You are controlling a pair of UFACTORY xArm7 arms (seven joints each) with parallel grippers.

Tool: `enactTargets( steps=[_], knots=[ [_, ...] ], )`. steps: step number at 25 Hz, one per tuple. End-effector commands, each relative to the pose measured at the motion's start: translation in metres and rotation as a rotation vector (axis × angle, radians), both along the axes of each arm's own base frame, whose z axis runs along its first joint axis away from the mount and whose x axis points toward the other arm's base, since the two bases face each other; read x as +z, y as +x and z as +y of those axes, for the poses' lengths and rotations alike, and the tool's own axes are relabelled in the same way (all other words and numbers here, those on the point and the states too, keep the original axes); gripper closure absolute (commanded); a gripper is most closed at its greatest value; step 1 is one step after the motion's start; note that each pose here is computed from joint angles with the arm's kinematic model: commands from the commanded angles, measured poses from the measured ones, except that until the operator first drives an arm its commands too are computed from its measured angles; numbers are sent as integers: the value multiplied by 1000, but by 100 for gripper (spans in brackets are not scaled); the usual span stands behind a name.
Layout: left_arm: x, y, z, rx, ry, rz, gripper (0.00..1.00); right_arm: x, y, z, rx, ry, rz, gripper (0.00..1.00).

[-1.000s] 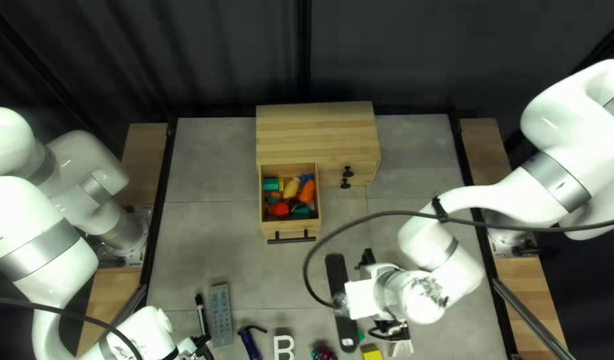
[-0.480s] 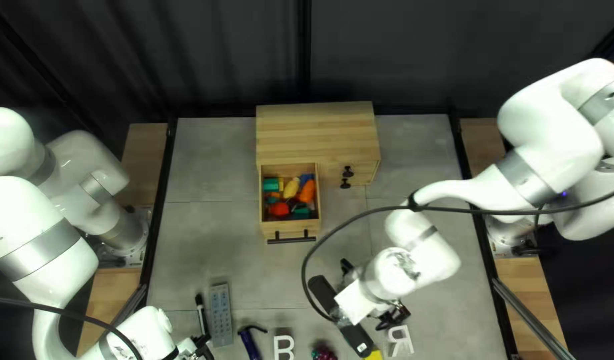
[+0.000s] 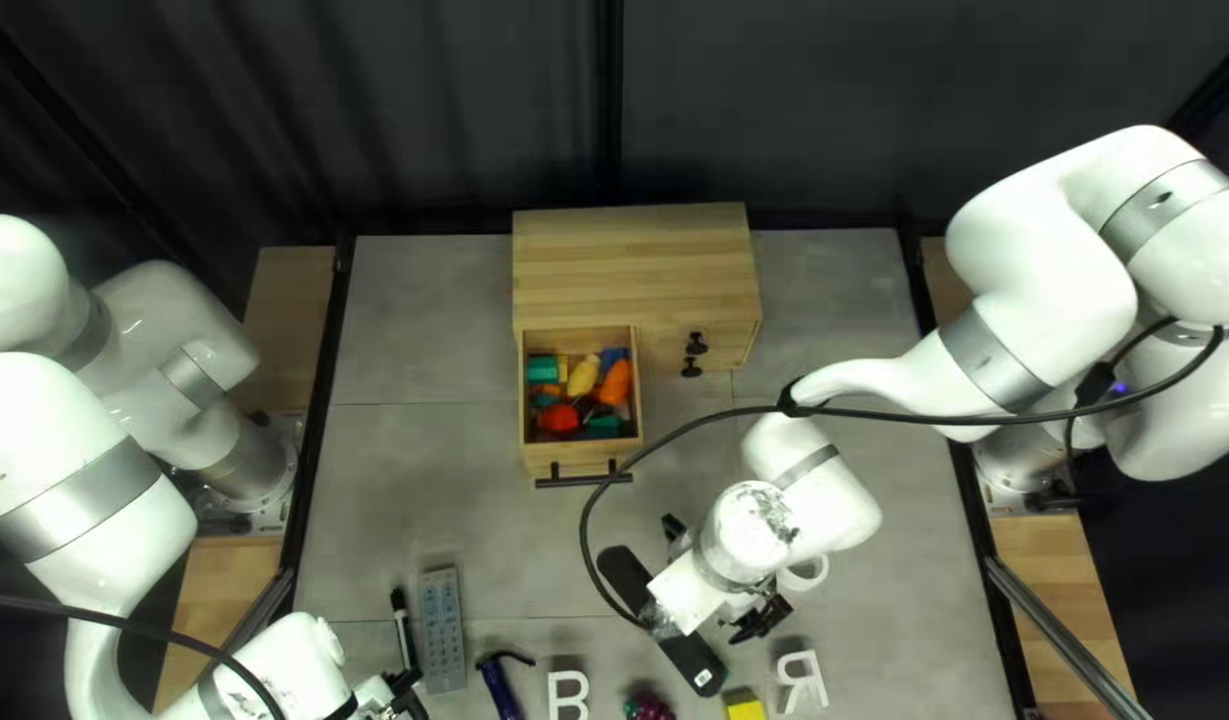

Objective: Open drawers and place objects into drawer and close

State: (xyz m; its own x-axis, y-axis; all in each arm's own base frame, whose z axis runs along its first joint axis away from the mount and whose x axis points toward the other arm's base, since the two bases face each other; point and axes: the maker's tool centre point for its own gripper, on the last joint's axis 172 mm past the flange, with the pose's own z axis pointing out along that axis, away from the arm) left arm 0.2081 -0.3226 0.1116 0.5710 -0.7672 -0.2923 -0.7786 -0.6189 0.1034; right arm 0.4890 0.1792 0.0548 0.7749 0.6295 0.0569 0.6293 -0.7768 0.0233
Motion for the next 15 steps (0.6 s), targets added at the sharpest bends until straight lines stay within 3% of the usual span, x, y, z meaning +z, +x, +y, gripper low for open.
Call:
enactTargets(
  steps=[1,15],
  knots=[
    [0,0,0,0,0,0,0,-8,6,-1,12,7,-5,0],
    [0,0,0,0,0,0,0,-26,2,-1,7,30,-5,0]
  ],
)
